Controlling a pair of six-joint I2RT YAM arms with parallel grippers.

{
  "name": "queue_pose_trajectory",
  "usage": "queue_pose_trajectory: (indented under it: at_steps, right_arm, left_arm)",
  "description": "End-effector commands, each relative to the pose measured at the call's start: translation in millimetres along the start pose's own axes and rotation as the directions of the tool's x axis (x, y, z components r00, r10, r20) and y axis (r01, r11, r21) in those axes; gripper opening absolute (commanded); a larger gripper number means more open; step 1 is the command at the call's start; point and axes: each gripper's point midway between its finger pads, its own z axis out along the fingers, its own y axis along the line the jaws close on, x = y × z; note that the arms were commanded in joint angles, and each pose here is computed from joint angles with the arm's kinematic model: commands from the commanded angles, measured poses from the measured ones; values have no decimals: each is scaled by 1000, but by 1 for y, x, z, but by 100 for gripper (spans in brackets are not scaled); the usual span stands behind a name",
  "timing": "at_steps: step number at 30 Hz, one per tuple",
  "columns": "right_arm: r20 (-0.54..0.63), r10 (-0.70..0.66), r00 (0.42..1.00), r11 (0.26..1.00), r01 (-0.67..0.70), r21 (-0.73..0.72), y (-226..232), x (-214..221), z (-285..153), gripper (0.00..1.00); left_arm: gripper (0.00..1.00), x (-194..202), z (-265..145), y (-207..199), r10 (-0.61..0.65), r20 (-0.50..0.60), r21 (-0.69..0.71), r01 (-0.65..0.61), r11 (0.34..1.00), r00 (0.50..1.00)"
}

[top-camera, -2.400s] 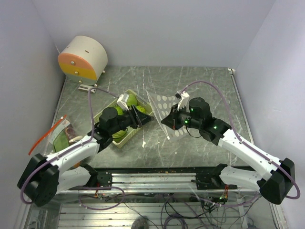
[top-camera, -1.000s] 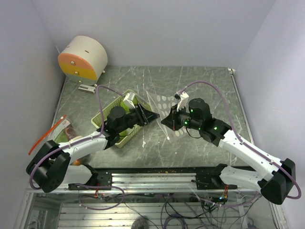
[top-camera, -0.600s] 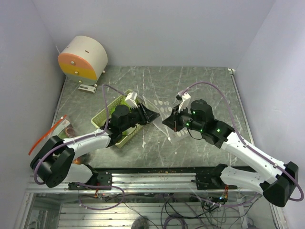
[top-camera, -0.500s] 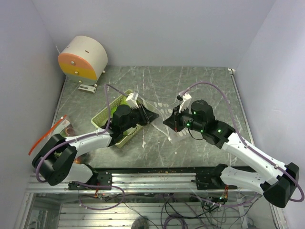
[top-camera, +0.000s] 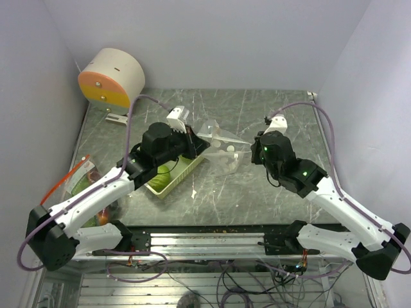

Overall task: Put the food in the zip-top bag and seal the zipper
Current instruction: Open the zipper of the food storage bag.

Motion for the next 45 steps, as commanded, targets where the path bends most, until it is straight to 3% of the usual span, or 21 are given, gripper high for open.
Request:
queue_pose_trajectory:
  at_steps: [1,5,8,10,17,24,30,37,42,45]
  right_arm:
    - [109,19,994,980,-40,193,-38,-26,-14,0]
    - [144,22,989,991,-3,-136,22,-43,-15,2]
    - [146,7,989,931,47,-361,68,-53,-24,22]
    - [134,-7,991,894,66,-444,87,-56,-27,30]
    - [87,-49,995,859,86,-504,114,-49,-14,53]
    - [31,-110,993,865,111,-489,130,-31,2,55]
    - [-8,-174,985,926,161,-342,126,-10,23,54]
    - [-29,-204,979,979,205,12,79,3,42,41]
    - [28,-174,984,903,148,404,7,-14,24,36]
    - [84,-159,984,849,92,520,-19,-26,7,36]
  left_arm:
    - [7,11,-27,9,102,-117,-69,-111,991,988]
    - [7,11,-31,8,88,-96,-60,-94,994,992]
    - [7,10,-30,6,82,-85,-52,-87,995,993]
    - [7,7,-30,4,81,-76,-45,-85,995,994]
    - [7,-1,-27,-3,85,-57,-26,-87,996,995]
    - [7,1,-23,-5,79,-61,-9,-80,997,995]
    - [7,-9,-24,-12,100,-55,0,-100,995,993]
    - [7,-33,-39,-24,166,-43,-14,-167,986,985]
    - [7,-33,-58,-12,219,-74,-84,-225,971,973]
    - [7,-24,-68,0,230,-104,-123,-243,962,968]
